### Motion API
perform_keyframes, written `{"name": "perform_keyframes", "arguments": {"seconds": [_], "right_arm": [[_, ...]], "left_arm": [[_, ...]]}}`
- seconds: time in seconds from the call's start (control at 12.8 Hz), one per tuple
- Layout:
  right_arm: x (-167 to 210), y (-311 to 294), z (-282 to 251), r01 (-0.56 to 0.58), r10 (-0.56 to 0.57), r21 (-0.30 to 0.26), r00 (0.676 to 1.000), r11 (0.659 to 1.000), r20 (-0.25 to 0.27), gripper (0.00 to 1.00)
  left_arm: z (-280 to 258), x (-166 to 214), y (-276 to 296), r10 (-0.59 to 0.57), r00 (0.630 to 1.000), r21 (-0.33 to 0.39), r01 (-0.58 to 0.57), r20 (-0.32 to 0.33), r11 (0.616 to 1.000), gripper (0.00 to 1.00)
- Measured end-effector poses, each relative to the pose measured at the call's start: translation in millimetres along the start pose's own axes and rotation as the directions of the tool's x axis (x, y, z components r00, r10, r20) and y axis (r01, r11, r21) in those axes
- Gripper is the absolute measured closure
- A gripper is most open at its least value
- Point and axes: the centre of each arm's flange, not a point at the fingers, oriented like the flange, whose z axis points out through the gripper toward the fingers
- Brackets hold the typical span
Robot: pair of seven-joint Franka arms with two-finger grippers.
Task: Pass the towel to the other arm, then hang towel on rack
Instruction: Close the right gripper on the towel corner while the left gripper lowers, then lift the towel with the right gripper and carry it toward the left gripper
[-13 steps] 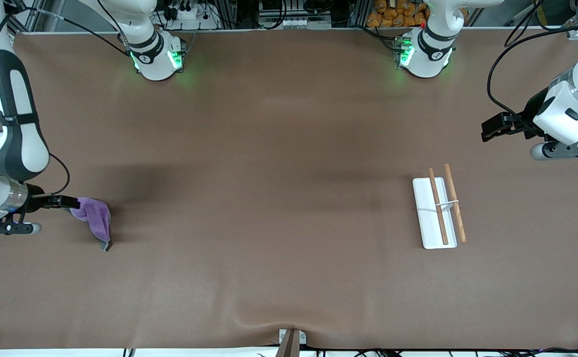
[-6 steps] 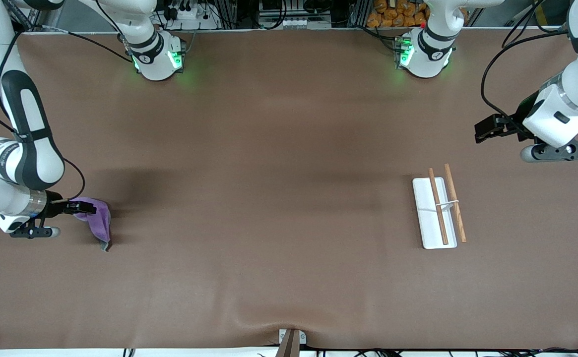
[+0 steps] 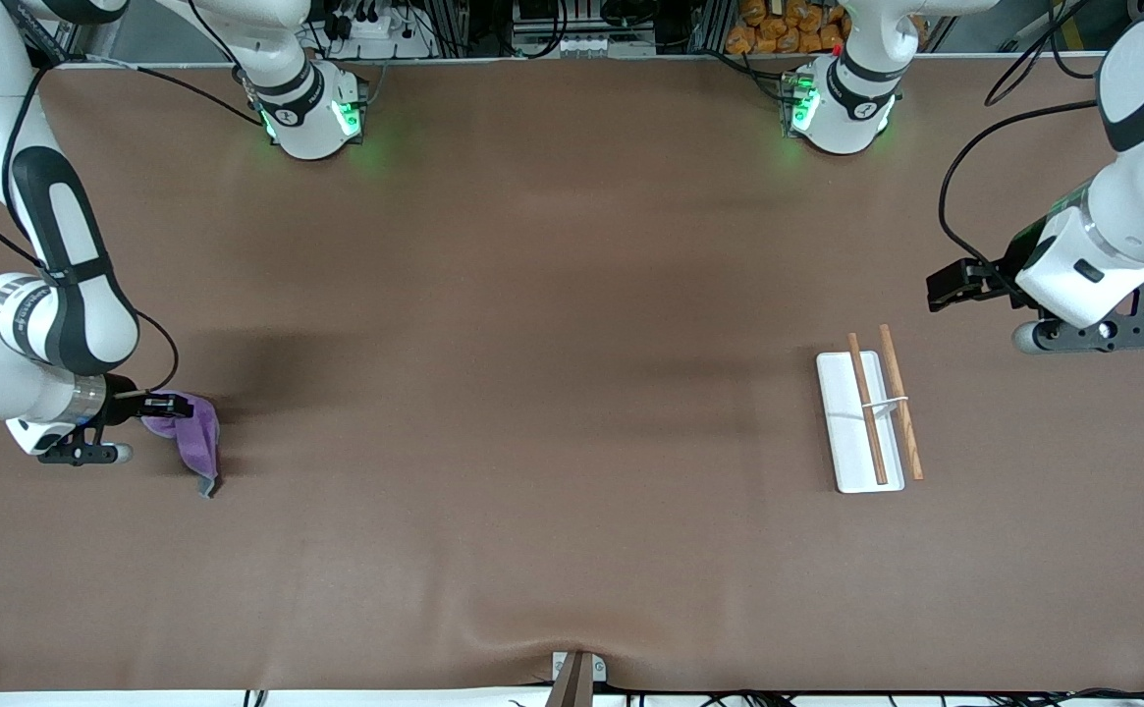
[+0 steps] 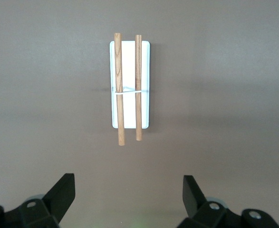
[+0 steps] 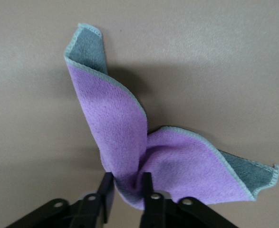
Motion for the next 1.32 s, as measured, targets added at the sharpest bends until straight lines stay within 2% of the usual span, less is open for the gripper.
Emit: {"name": "perform_keyframes", "arguments": {"seconds": [0.08,0.31,0.62,0.86,0.94,1.09,1.32], "right_arm": [[-0.6,-0.1,1.6,0.001,-0.001,0.001,1.0,1.0,0.003,0.7],[-0.8,-3.6,0.9,0.004,-0.004,0.012,1.0,1.0,0.019,0.98],[0.5,-26.5,-30.9,-0.025,0.01,0.135,0.994,0.991,0.11,0.98],[-0.4,-52.0,-69.1,-0.136,0.1,0.21,0.98,0.968,0.173,0.98],[-0.7,-71.2,-81.7,-0.196,0.153,0.209,0.967,0.958,0.204,0.98],[0.1,-135.0,-108.9,-0.312,0.267,0.156,0.929,0.937,0.255,0.98],[-6.1,-242.1,-137.1,-0.441,0.404,0.08,0.87,0.894,0.282,0.98]], "left_arm": [[0.5,0.5,-0.5,-0.001,1.0,0.0,0.001,0.0,1.0,0.0],[-0.4,1.0,-3.0,-0.005,1.0,-0.001,0.005,-0.002,1.0,0.0],[-1.2,1.9,-4.6,-0.008,1.0,-0.002,0.008,-0.008,1.0,0.0],[-2.4,3.1,-4.5,-0.009,1.0,-0.004,0.008,-0.019,1.0,0.0],[-2.6,3.3,-4.5,-0.009,1.0,-0.005,0.009,-0.021,1.0,0.0],[-2.8,3.6,-5.3,-0.01,1.0,-0.005,0.01,-0.022,1.0,0.0],[-2.9,3.9,-7.1,-0.013,1.0,-0.005,0.013,-0.023,1.0,0.0]]}}
